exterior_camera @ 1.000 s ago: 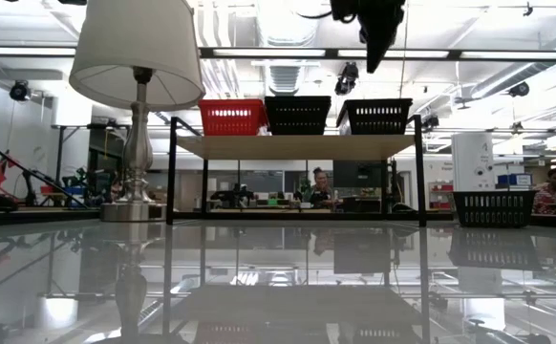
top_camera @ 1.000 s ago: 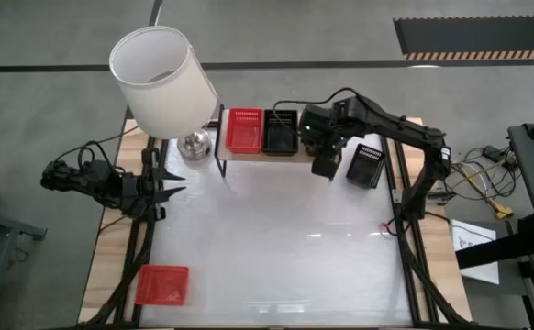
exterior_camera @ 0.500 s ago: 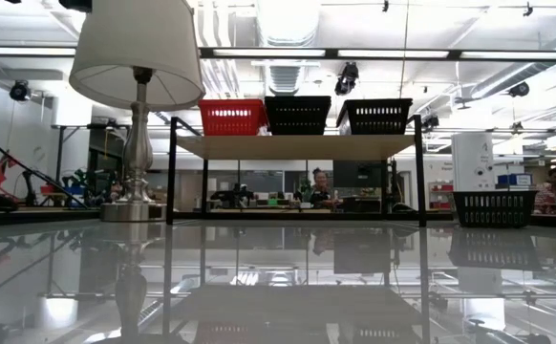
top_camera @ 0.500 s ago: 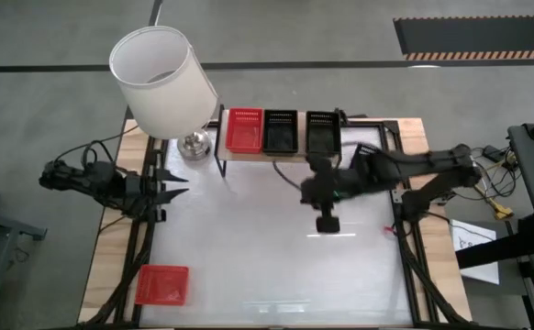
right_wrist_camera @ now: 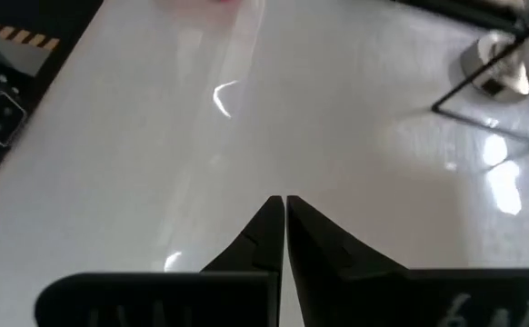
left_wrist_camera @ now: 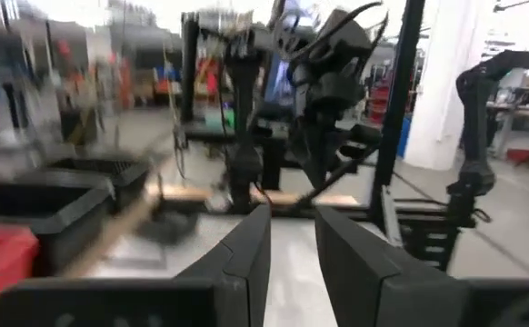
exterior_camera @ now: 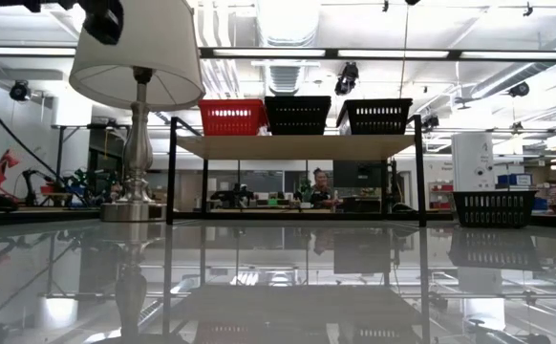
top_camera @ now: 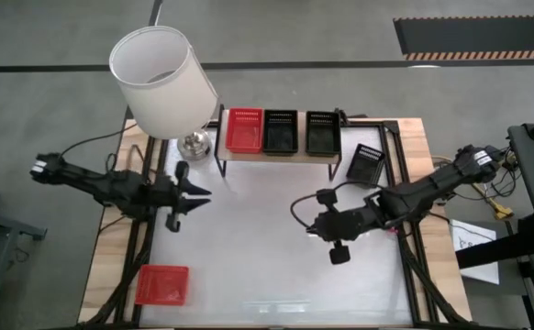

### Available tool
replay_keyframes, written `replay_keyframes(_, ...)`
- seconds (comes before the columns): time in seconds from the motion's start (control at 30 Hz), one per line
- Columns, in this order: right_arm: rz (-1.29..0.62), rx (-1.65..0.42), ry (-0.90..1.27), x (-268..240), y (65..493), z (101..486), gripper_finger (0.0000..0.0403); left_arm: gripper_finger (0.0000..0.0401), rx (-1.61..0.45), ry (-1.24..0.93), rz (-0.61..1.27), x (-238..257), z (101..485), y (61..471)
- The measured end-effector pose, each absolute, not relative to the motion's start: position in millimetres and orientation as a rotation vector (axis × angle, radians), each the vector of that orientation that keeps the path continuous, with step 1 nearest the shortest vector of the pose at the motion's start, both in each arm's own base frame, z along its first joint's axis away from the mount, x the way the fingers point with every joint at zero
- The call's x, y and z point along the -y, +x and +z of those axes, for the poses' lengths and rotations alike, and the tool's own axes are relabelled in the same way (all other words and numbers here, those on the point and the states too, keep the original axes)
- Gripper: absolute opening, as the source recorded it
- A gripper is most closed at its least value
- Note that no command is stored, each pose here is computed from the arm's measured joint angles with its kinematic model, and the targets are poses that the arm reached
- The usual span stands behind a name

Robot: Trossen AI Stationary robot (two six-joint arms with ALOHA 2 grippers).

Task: Stack baskets on shelf by color
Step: Stack the red basket into the other red basket on the shelf

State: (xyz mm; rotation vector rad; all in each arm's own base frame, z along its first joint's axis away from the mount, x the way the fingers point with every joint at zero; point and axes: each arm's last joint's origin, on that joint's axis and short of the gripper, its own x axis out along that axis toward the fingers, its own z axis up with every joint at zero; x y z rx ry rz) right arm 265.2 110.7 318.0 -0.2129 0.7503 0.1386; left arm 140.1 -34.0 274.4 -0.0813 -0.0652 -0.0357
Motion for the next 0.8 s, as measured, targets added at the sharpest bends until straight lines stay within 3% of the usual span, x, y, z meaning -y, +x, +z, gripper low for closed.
replay_keyframes(0.3,0.188,-0.665,-0.333,-114.3,268.9,289.9,0.0009,0.0075,-0.179,-0.546,-0.105,54.0,265.9,168.4)
replay_keyframes(0.53,0.2,-0.644,-0.36,-114.5,269.4,281.0,0.0009,0.0075,-0.436,-0.95,-0.152,96.7,265.7,190.9)
replay_keyframes(0.8,0.205,-0.648,-0.383,-113.7,269.4,281.3,0.0009,0.0075,-0.86,-1.213,0.082,155.1,252.2,206.1)
